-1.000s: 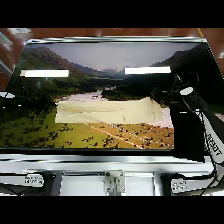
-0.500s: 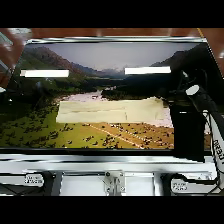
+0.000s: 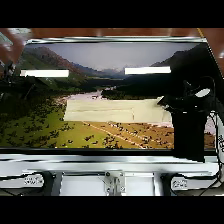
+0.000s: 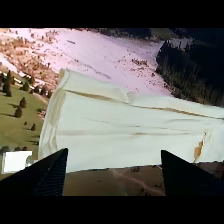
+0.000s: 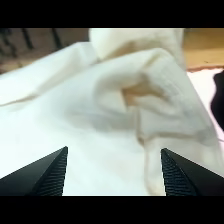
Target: Fold the shirts.
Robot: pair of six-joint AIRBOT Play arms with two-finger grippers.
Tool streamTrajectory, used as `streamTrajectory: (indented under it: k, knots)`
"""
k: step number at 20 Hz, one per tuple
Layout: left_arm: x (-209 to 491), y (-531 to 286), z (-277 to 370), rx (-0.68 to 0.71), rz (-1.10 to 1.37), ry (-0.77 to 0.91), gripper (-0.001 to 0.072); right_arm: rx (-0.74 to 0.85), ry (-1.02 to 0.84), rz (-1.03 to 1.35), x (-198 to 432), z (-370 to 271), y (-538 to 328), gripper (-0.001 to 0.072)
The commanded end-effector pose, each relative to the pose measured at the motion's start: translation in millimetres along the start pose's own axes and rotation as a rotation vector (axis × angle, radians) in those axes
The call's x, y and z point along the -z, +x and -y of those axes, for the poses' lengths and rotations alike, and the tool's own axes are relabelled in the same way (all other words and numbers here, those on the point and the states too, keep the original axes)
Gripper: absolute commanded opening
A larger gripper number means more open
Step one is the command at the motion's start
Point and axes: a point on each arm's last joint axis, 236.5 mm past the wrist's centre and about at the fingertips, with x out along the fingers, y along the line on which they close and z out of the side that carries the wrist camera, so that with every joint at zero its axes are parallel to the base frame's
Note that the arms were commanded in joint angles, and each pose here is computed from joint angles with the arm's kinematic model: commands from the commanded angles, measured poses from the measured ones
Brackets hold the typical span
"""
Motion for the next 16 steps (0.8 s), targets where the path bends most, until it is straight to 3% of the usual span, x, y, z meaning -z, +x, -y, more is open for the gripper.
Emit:
streamTrajectory:
  k: [1,7,12,14,16]
  knots:
    - [4,3,15,0.01,-0.015,0.034,0.0705,-0.132,-0.048,0.054,-18,-36,-14,0.0683]
    - [7,6,20,0.014,-0.026,0.043,0.0703,0.142,-0.181,0.074,-41,9,-42,0.0681]
    - [8,6,20,0.015,-0.028,0.042,0.0701,0.153,-0.171,-0.052,-18,32,-12,0.0682]
    - [8,6,20,0.015,-0.027,0.042,0.0637,0.135,-0.166,-0.107,-6,34,-3,0.0682]
    - [8,6,20,0.015,-0.027,0.042,0.0637,0.131,-0.174,-0.163,6,39,3,0.0682]
